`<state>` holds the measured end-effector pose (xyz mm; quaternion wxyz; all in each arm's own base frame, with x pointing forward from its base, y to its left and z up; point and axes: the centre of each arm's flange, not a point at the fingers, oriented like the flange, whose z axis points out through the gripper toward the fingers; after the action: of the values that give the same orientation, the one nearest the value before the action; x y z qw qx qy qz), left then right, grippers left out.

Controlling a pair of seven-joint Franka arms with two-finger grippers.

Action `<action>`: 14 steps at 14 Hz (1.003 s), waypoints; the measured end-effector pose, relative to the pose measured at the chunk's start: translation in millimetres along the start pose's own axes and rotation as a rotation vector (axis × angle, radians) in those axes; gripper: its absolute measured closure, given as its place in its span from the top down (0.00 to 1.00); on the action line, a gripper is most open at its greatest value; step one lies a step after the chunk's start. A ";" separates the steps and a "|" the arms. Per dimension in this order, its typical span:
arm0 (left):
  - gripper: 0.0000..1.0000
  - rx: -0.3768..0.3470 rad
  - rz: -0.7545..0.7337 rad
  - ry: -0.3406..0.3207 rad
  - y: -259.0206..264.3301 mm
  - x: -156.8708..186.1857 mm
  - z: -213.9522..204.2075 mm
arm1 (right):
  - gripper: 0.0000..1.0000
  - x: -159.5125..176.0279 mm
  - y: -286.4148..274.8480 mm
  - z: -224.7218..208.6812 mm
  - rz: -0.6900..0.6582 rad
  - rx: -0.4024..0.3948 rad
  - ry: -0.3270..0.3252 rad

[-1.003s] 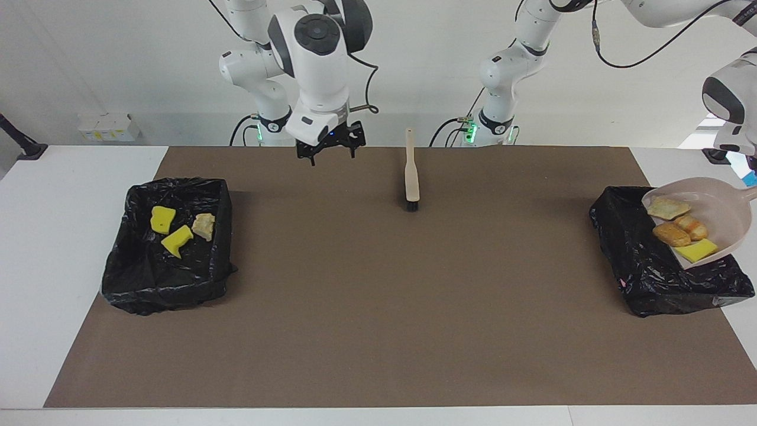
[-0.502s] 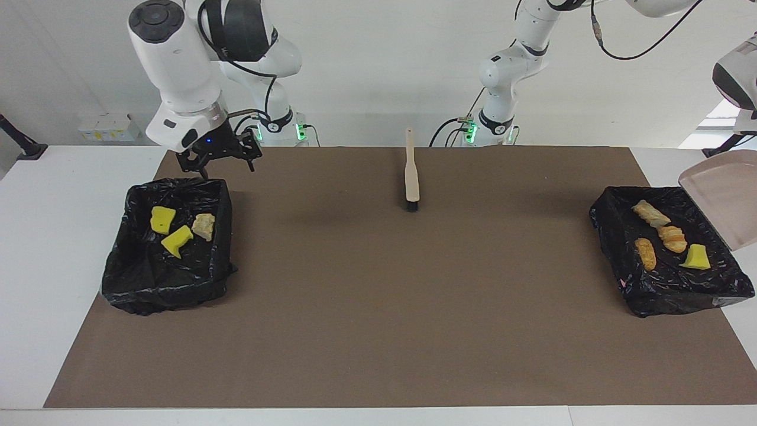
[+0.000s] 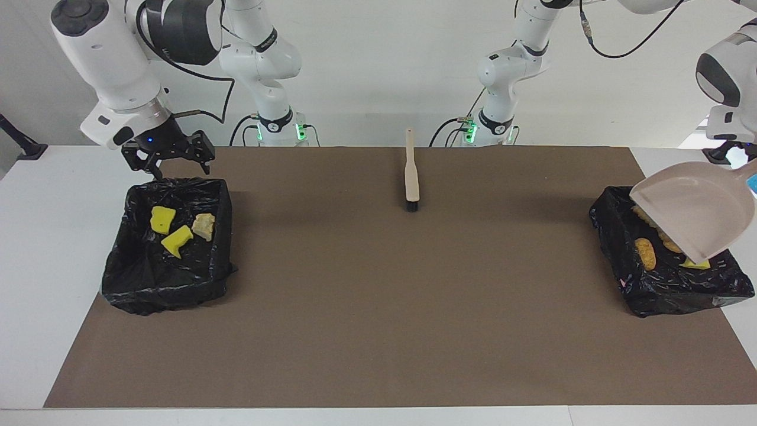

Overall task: Sweep and dump trash in bin
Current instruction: 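Tip the dustpan with the left gripper to dump scraps into the bag, then bring the dustpan back with the left gripper and set it down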

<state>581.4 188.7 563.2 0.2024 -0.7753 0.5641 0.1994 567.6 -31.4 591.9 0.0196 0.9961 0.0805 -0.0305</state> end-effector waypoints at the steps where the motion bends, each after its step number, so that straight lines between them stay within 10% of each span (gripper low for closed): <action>1: 0.31 -0.014 -0.047 0.058 2.9 17.5 -2.9 | 1.00 1.4 -6.6 -1.6 0.031 -0.001 0.003; 14: 0.31 -0.399 -0.974 0.327 131.1 369.9 -94.1 | 1.00 -2.2 -22.1 -15.8 0.136 0.050 0.035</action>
<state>568.9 -192.6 431.7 0.0301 -0.9909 0.1155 0.0625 562.8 -9.3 607.1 -0.0046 0.9998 0.0123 -0.0136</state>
